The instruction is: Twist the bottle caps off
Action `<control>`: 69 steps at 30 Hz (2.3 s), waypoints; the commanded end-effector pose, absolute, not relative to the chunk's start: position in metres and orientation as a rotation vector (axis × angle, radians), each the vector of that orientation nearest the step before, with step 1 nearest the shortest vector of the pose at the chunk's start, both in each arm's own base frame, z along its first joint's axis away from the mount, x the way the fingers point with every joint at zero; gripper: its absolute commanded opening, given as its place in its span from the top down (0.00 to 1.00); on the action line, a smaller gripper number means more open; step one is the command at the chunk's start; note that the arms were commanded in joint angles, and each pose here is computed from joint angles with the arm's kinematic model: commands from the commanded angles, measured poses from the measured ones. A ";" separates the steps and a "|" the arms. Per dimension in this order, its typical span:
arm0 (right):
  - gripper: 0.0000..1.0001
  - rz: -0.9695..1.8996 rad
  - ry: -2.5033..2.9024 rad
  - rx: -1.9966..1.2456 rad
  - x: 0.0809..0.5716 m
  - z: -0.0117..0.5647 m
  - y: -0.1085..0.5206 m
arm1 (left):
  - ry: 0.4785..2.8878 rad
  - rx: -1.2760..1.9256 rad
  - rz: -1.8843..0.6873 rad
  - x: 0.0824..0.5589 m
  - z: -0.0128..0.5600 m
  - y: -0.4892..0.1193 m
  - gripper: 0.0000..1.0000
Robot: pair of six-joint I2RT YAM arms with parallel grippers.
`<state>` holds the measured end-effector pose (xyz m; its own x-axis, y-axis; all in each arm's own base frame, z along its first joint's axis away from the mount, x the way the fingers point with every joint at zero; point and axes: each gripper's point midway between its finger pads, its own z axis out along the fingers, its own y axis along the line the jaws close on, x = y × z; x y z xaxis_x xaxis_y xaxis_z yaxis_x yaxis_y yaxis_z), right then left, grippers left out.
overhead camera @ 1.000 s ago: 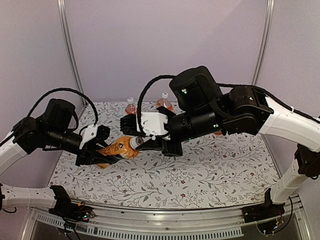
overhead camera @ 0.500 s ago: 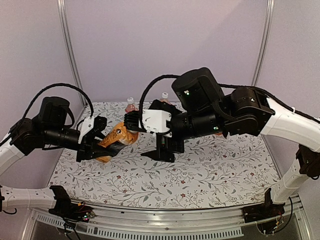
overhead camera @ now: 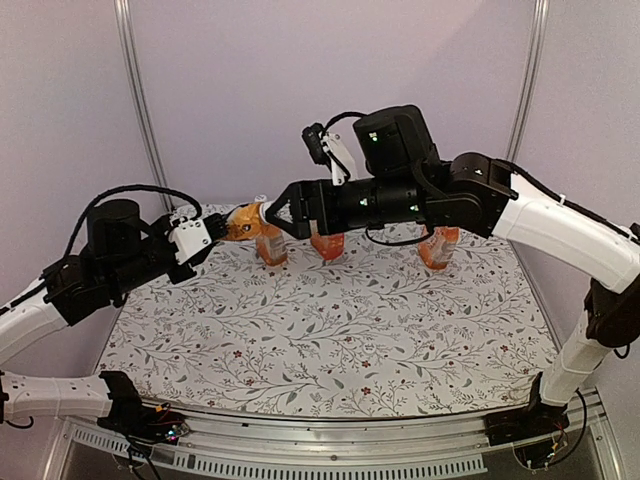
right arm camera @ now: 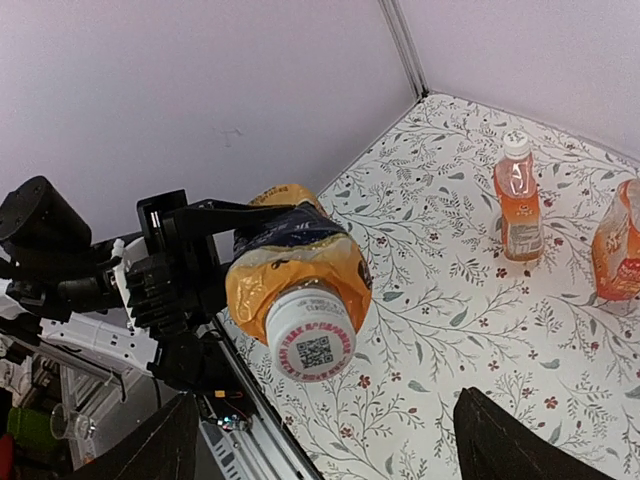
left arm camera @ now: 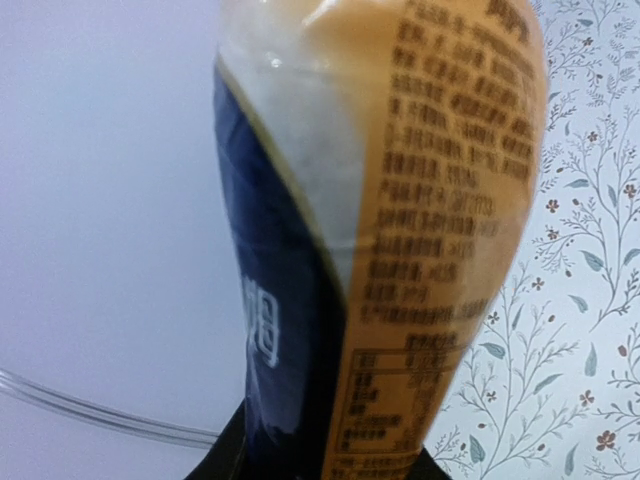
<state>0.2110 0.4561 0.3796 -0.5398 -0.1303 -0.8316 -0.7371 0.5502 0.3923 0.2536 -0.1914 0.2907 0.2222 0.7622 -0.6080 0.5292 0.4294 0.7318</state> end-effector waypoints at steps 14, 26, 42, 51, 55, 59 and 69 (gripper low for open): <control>0.51 1.321 2.037 -0.486 0.232 0.391 0.492 | 1.314 1.196 0.382 0.259 0.318 -0.193 0.93; 0.87 1.334 2.086 -0.505 0.225 0.378 0.490 | 1.322 1.181 0.371 0.260 0.320 -0.193 0.94; 1.00 0.810 1.548 -1.711 0.094 0.343 0.462 | 1.500 1.579 -0.706 0.120 0.287 -0.248 0.97; 1.00 0.506 1.381 -1.858 0.105 0.332 0.458 | 1.492 1.585 -0.740 0.116 0.293 -0.250 0.98; 0.40 0.500 1.404 -1.798 0.112 0.337 0.462 | 1.496 1.574 -0.724 0.119 0.291 -0.250 0.98; 0.01 0.537 1.497 -1.618 0.123 0.357 0.464 | 1.521 1.515 -0.618 0.137 0.288 -0.247 0.99; 0.01 0.862 1.894 -0.955 0.164 0.390 0.459 | 1.457 1.336 -0.118 0.210 0.293 -0.227 0.99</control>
